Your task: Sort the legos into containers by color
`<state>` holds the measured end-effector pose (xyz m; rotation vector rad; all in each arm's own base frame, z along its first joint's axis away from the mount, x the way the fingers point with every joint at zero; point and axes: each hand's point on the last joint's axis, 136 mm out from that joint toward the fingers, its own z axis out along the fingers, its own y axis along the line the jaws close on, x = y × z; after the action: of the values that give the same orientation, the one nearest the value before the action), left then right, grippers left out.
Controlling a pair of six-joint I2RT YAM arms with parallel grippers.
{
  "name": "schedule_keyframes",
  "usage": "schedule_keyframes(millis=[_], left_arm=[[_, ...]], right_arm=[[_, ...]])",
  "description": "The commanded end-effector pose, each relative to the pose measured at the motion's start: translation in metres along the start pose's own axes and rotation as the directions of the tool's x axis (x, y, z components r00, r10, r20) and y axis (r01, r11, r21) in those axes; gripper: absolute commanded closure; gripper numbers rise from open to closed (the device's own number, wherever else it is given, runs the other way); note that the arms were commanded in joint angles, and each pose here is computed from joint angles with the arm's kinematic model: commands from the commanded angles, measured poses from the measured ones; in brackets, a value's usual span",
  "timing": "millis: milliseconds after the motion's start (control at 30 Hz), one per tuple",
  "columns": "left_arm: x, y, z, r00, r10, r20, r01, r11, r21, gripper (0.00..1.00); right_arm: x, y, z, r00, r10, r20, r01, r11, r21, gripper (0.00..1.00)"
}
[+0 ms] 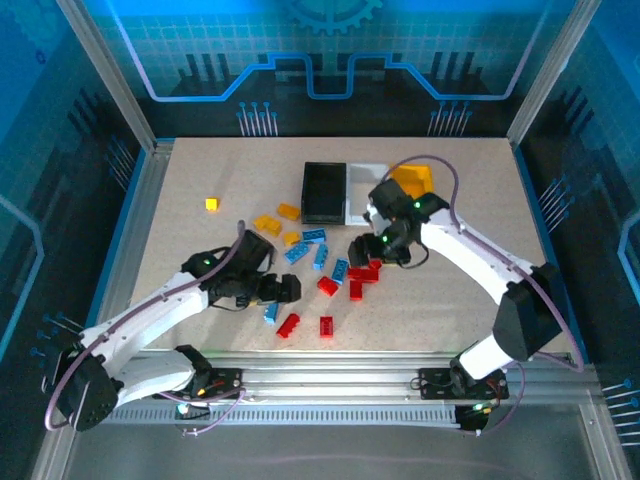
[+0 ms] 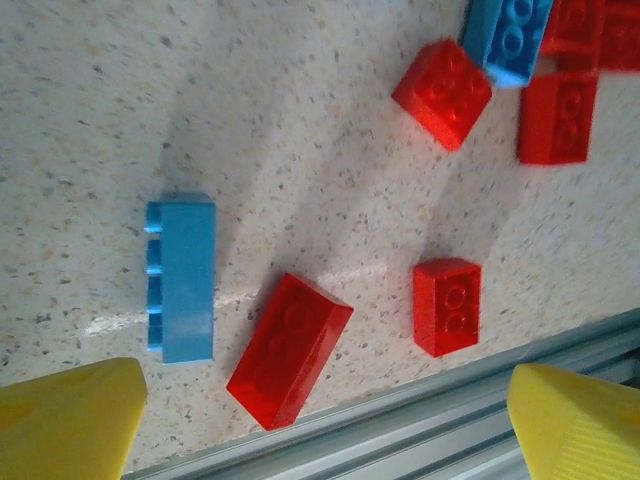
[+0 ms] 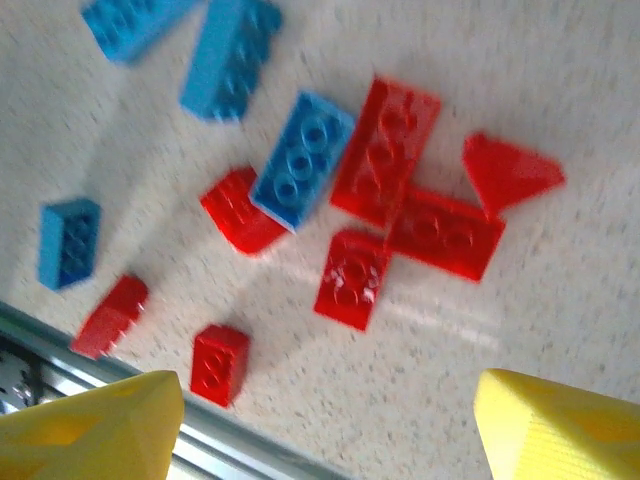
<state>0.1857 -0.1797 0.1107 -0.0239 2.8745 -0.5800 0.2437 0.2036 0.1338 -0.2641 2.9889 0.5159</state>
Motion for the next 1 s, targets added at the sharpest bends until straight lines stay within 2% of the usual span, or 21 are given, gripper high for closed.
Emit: schedule_keyframes(millis=[0, 67, 167, 333, 533, 667, 767, 967], left_arm=[[0.010, 0.004, 0.011, 0.994, 0.106, -0.028, -0.108, 0.991, -0.083, 0.09], [0.014, 0.006, 0.014, 0.992, 0.125, -0.036, -0.128, 0.985, -0.118, 0.10], [0.012, 0.013, 0.012, 0.997, 0.077, -0.005, -0.077, 0.986, -0.148, 0.11], [0.012, 0.036, 0.005, 0.995, -0.077, 0.056, 0.086, 0.982, -0.171, 0.11], [0.004, 0.060, -0.014, 0.963, -0.238, 0.124, 0.253, 0.960, -0.122, 0.10], [0.005, 0.068, -0.024, 0.960, -0.251, 0.124, 0.267, 0.954, -0.135, 0.08], [0.008, 0.067, -0.028, 0.960, -0.253, 0.115, 0.268, 0.954, -0.135, 0.07], [0.012, 0.067, -0.035, 0.956, -0.271, 0.111, 0.285, 0.950, -0.132, 0.06]], right_arm=[[0.018, 0.004, 0.001, 1.000, -0.013, 0.015, 0.014, 1.000, -0.015, 0.23], [0.029, 0.007, 0.004, 0.999, -0.041, 0.005, 0.041, 0.999, -0.004, 0.24], [0.050, 0.014, 0.017, 0.994, -0.099, -0.055, 0.100, 0.995, 0.029, 0.27], [0.081, 0.036, 0.039, 0.963, -0.231, -0.140, 0.243, 0.967, 0.078, 0.25], [0.094, 0.062, 0.058, 0.910, -0.367, -0.194, 0.391, 0.914, 0.107, 0.21], [0.104, 0.084, 0.074, 0.871, -0.433, -0.231, 0.463, 0.881, 0.099, 0.12], [0.108, 0.095, 0.086, 0.854, -0.456, -0.249, 0.492, 0.864, 0.104, 0.09], [0.107, 0.099, 0.103, 0.873, -0.415, -0.257, 0.458, 0.879, 0.137, 0.10]])
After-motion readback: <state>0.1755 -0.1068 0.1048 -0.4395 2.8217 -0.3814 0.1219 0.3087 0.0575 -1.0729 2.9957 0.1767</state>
